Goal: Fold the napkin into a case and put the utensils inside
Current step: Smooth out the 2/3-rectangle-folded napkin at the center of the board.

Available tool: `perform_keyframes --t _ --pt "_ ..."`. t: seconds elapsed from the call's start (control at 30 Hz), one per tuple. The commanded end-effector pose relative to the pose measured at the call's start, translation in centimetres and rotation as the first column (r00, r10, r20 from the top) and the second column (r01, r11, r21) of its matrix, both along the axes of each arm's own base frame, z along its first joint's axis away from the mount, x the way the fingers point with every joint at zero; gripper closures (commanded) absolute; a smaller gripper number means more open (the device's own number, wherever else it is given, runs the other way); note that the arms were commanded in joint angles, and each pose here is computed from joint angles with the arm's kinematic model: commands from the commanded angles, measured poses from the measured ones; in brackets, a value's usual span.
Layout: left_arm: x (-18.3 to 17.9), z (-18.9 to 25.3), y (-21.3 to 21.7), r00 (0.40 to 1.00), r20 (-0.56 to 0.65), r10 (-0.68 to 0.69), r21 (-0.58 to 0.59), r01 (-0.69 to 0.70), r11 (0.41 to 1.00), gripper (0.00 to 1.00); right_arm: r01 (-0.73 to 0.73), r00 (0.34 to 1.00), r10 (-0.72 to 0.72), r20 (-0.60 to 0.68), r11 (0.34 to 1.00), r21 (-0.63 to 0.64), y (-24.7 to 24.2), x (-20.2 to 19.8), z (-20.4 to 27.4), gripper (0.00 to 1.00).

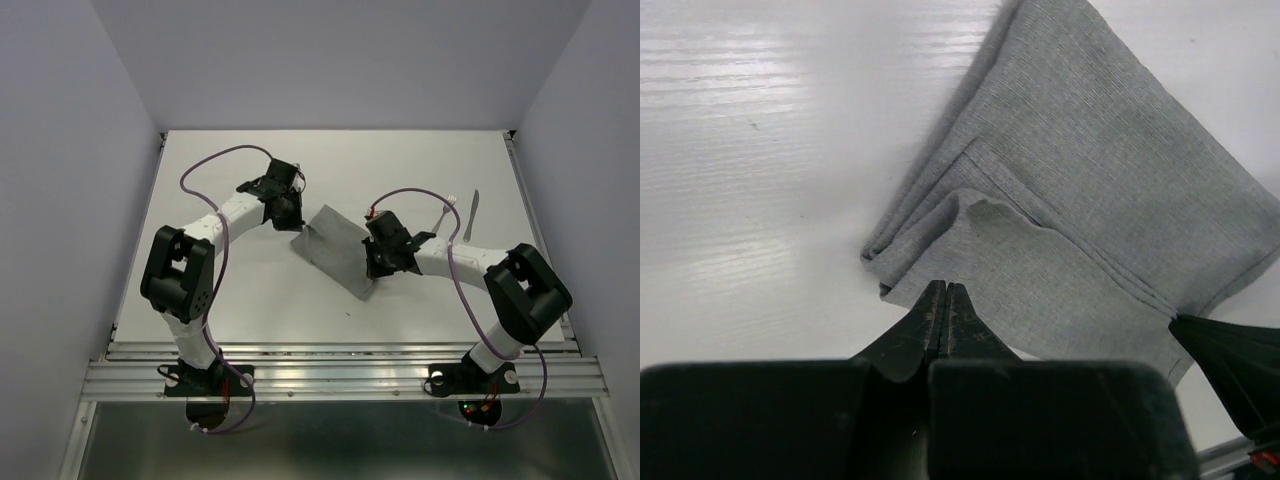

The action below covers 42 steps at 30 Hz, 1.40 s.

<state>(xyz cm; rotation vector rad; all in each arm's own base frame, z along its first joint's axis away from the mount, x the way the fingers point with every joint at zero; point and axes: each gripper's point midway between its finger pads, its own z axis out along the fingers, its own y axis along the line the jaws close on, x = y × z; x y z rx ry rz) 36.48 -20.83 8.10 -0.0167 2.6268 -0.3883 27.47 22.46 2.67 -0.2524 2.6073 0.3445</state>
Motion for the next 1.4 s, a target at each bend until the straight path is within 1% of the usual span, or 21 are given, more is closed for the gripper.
perform_keyframes --t 0.0,0.2,0.3,0.4,0.47,0.53,0.57,0.67,0.7,0.73,0.77,0.8,0.87,0.97,1.07,1.1,1.13,1.17,1.23,1.27,1.37 --pt "-1.0 2.7 -2.0 0.99 0.052 -0.129 -0.084 0.133 0.988 1.0 0.014 0.998 -0.014 0.053 1.0 0.015 0.7 1.7 1.0 0.99" --pt "-0.9 1.2 -2.7 0.987 0.022 -0.16 -0.104 0.161 0.981 1.0 0.012 0.999 -0.012 0.047 1.0 0.013 0.6 1.5 0.8 0.99" --pt "-0.1 0.5 -2.7 0.99 0.022 -0.137 -0.093 0.138 0.986 1.0 0.015 0.999 -0.016 0.043 1.0 0.01 0.4 1.3 0.7 0.99" --pt "1.3 -0.9 -2.0 0.995 0.025 -0.092 -0.045 0.093 0.995 1.0 0.018 0.999 -0.018 0.04 1.0 0.01 0.3 1.1 0.6 0.99" --pt "1.7 -1.6 -2.1 0.995 0.02 -0.093 -0.051 0.094 0.994 1.0 0.019 0.999 -0.02 0.043 1.0 0.014 0.4 1.2 0.8 0.99" --pt "1.9 -2.3 -2.1 0.995 0.009 -0.098 -0.051 0.098 0.994 1.0 0.019 0.998 -0.02 0.054 1.0 0.02 0.6 1.5 1.3 0.95" --pt "2.1 -2.2 -2.2 0.995 0.018 -0.098 -0.054 0.099 0.994 1.0 0.022 0.998 -0.023 0.062 1.0 0.02 0.5 1.6 1.6 0.89" --pt "2.3 -2.2 -2.1 0.996 0.025 -0.089 -0.048 0.09 0.995 1.0 0.041 0.995 -0.043 0.087 0.999 0.029 0.7 2.2 2.5 0.84" --pt "2.4 -2.2 -2.0 0.996 0.025 -0.085 -0.046 0.086 0.995 1.0 0.055 0.994 -0.057 0.093 0.998 0.023 0.5 2.4 2.7 0.77" --pt "2.4 -2.1 -1.9 0.996 0.026 -0.081 -0.048 0.082 0.995 1.0 0.067 0.992 -0.071 0.103 0.997 0.039 0.8 2.8 3.3 0.74" --pt "2.5 -2.0 -2.0 0.996 0.028 -0.082 -0.051 0.083 0.995 1.0 0.069 0.991 -0.074 0.112 0.996 0.05 1.0 3.1 3.8 0.69" --pt "2.5 -2.0 -2.1 0.996 0.029 -0.083 -0.054 0.085 0.995 1.0 0.071 0.989 -0.079 0.127 0.995 0.065 1.3 3.5 4.6 0.66" --pt "2.5 -1.8 -2.5 0.994 0.029 -0.107 -0.07 0.109 0.992 1.0 0.071 0.982 -0.086 0.168 0.993 0.095 2.0 4.6 6.5 0.65" --pt "2.5 -2.1 -2.4 0.994 0.02 -0.111 -0.062 0.112 0.992 1.0 0.074 0.975 -0.094 0.199 0.991 0.109 2.6 5.7 7.7 0.65" --pt "2.4 -2.4 -2.2 0.994 0.008 -0.111 -0.052 0.112 0.992 1.0 0.079 0.967 -0.105 0.232 0.99 0.116 3.4 8.1 8.9 0.64" --pt "2.4 -2.4 -2.3 0.993 0.006 -0.118 -0.051 0.118 0.992 1.0 0.078 0.961 -0.108 0.255 0.989 0.127 3.9 9.7 9.7 0.63" --pt "2.3 -2.5 -2.2 0.992 0.003 -0.124 -0.048 0.124 0.991 1.0 0.074 0.96 -0.107 0.259 0.988 0.134 4.0 9.8 9.8 0.61" --pt "2.5 -2.4 -2.3 0.992 0.006 -0.124 -0.045 0.124 0.991 1.0 0.085 0.957 -0.12 0.265 0.987 0.14 4.3 11.5 10.0 0.61" --pt "2.5 -2.1 -2.3 0.991 0.011 -0.13 -0.046 0.131 0.99 1.0 0.078 0.961 -0.114 0.25 0.985 0.153 5.0 13.1 9.5 0.61" --pt "2.6 -1.7 -2.5 0.991 0.016 -0.135 -0.055 0.136 0.989 1.0 0.08 0.962 -0.116 0.249 0.986 0.148 5.5 14.7 8.9 0.61" --pt "2.8 -1.5 -2.4 0.991 0.021 -0.129 -0.05 0.13 0.99 1.0 0.047 0.964 -0.085 0.254 0.988 0.149 7.3 17.0 8.2 0.61"
